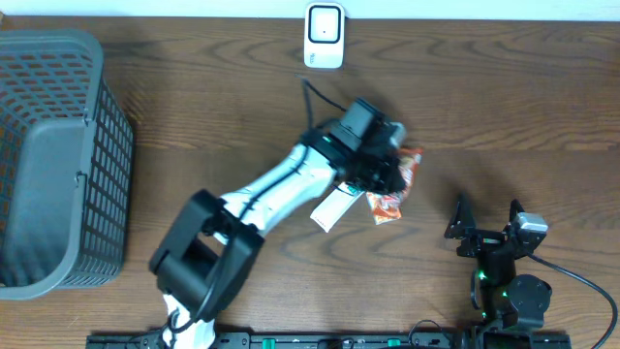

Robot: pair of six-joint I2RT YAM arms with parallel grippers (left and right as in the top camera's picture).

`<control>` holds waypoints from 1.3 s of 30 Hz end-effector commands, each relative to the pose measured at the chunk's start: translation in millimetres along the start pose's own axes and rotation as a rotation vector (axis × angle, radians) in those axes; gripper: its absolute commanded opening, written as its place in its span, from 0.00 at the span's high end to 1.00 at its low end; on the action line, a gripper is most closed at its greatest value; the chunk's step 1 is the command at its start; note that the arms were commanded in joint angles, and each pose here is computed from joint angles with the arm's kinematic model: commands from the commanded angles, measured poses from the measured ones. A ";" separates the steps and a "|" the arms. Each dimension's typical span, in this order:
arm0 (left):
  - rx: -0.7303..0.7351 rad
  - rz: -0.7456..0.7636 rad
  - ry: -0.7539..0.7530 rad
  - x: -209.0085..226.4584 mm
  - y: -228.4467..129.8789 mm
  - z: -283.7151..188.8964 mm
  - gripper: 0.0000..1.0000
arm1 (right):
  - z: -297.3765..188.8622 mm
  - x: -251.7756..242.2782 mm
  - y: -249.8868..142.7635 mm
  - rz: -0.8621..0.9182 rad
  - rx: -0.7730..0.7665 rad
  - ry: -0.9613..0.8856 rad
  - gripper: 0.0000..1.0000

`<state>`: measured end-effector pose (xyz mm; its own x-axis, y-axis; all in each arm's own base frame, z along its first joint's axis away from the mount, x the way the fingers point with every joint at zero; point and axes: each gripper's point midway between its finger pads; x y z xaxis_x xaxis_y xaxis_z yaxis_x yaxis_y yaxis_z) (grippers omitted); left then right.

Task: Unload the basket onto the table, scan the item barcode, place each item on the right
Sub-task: 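Carry the red snack bar toward the scanner with the left gripper, then lower the red snack bar beside the orange box and open the left gripper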

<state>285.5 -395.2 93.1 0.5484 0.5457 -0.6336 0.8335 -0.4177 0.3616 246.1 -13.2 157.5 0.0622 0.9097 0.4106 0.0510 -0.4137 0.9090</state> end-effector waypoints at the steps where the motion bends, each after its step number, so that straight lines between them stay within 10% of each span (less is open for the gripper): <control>1: 0.038 -0.019 0.014 1.7 -12.5 22.2 0.92 | -0.2 1.2 -0.9 0.001 0.003 0.005 0.01; 13: 0.224 0.102 0.040 10.5 -68.0 62.9 0.92 | -0.2 1.2 -0.9 0.001 0.003 0.005 0.01; 23: 0.323 0.025 0.653 117.7 -93.8 11.0 0.93 | -0.2 1.2 -0.9 0.001 0.003 0.005 0.01; 39: 0.202 -0.143 0.733 139.6 -76.3 -1.8 0.93 | -0.2 1.2 -0.9 0.001 0.003 0.005 0.01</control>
<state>298.3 -307.0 2.3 0.4486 0.8883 -0.0982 0.8859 -0.4275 0.1799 246.1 -13.3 157.6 0.0624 0.9097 0.4106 0.0505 -0.4137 0.9090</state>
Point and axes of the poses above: each gripper's point midway between its finger pads, its own z axis out along the fingers, its own x axis along the line the jaws close on, y = z × x, and after that the axes turned 10 degrees about z, right-handed
